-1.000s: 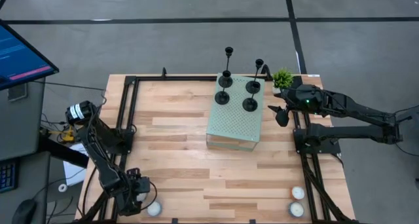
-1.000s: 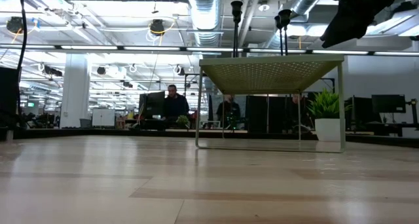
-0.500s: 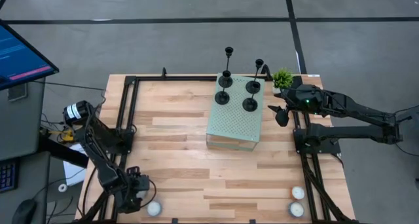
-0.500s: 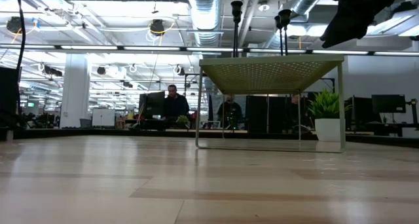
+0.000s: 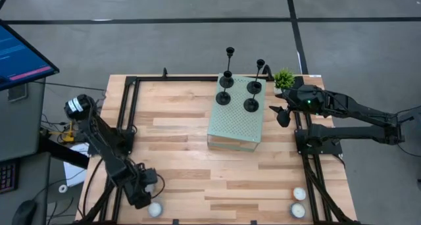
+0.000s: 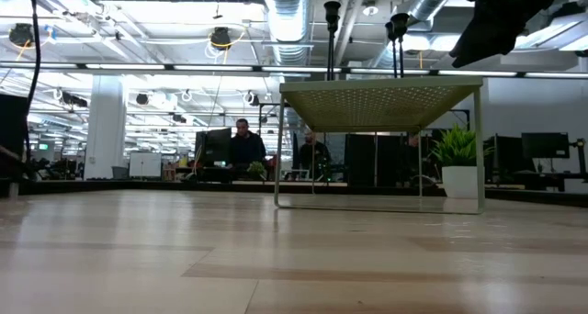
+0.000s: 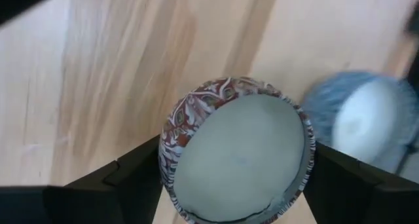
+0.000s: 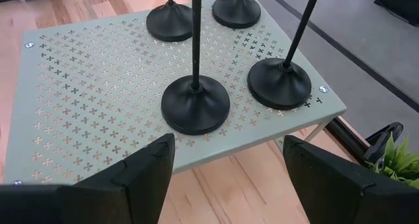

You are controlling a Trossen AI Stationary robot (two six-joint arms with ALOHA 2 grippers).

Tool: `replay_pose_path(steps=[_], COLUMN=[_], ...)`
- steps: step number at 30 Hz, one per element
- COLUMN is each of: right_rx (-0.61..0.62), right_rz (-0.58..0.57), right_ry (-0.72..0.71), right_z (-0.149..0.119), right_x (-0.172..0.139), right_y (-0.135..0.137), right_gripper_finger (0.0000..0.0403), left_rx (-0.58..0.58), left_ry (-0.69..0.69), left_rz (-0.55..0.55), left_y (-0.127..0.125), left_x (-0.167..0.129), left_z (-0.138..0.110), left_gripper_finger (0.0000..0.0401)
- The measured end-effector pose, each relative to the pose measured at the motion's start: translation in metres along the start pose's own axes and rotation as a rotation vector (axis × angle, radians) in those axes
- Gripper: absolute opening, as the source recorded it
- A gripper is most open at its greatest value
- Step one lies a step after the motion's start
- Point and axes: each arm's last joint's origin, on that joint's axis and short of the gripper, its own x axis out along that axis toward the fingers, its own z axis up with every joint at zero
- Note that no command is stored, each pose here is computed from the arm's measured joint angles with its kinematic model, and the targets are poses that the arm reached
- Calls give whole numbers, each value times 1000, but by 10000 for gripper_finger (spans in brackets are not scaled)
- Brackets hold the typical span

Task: Pick & Place candle stick holders
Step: Put the red patterned scented candle on the shelf

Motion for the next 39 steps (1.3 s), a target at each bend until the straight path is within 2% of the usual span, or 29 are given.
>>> replay_pose_path(steps=[8, 13, 19, 25, 28, 32, 35, 39], right_rx=[-9, -11, -11, -12, -11, 23, 61, 87], right_rz=[-4, -6, -5, -5, -2, 51, 133, 297], right_ry=[33, 42, 42, 42, 45, 68, 112, 199], right_z=[-3, -4, -4, -4, -4, -6, -10, -16], right_x=[0, 0, 0, 0, 0, 0, -1, -6], right_y=[0, -1, -1, -1, 0, 1, 5, 18], right_gripper_finger=[276, 276, 276, 276, 276, 276, 276, 276], left_rx=[-194, -275, -234, -161, -134, -116, -96, -66], left_ry=[-166, -315, -533, -716, -677, -498, -410, -364], left_rz=[-99, -140, -180, -74, -55, -34, -19, -15], left_y=[20, 37, 39, 43, 47, 49, 46, 39], left_x=[-36, -59, -98, -128, -124, -108, -98, -93], left_z=[44, 76, 120, 162, 171, 165, 160, 152], left_gripper_finger=[308, 303, 299, 299, 299, 299, 300, 300])
